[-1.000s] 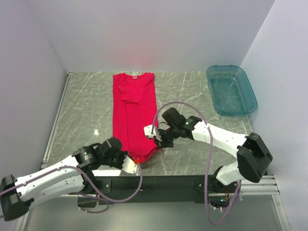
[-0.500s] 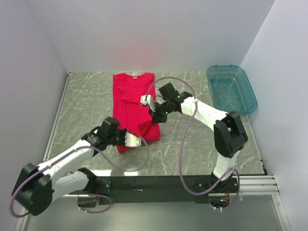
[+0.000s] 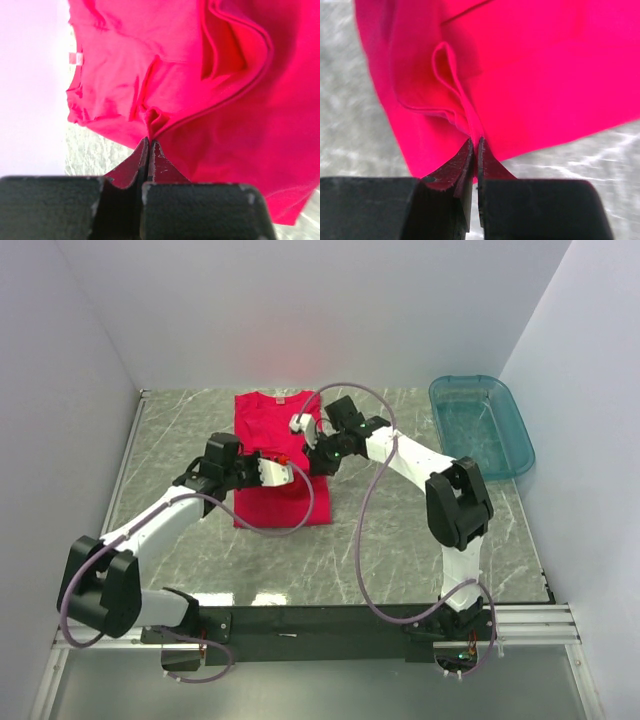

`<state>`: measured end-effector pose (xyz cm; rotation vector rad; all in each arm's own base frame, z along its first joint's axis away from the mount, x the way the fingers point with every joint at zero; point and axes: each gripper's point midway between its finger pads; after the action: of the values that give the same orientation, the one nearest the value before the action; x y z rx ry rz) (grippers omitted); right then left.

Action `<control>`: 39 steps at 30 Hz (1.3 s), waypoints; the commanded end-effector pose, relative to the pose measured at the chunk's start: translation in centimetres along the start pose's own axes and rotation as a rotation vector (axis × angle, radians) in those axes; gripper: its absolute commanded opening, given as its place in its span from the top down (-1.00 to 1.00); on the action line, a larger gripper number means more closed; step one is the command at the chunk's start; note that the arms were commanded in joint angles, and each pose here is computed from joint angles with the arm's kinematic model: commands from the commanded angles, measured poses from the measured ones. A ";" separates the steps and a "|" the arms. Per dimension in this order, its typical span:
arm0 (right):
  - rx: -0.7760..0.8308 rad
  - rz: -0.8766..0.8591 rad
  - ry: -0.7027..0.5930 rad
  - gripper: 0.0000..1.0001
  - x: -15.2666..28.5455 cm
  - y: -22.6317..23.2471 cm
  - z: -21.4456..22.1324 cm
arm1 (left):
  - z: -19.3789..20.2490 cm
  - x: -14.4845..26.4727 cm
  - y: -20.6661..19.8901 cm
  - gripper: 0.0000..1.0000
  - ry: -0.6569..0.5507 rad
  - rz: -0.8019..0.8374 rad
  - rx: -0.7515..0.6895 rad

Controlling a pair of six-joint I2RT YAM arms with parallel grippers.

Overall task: Fold and stack the t-shirts
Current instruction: Fold the tshirt

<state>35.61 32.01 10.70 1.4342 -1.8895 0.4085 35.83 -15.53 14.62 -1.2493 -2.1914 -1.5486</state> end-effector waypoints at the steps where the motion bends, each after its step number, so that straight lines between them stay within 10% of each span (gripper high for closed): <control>1: -0.028 0.101 -0.081 1.00 0.8 -3.4 -3.1 | -0.8 -0.4 3.5 0.99 -0.050 -0.079 -0.018; 39: -0.123 0.259 -0.132 1.00 -1.5 -10.6 -6.2 | 4.6 -6.2 6.9 0.99 -0.008 -0.144 0.128</control>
<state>46.19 33.24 10.36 1.1709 -2.1123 0.3251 44.50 -13.47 11.30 -1.0975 -2.3003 -1.4088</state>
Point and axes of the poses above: each gripper's point midway between its finger pads, its own x axis back along the fingers, its own y axis along the line the jaws close on, z = x × y, and after that the axes turned 6 degrees about -x, right-handed
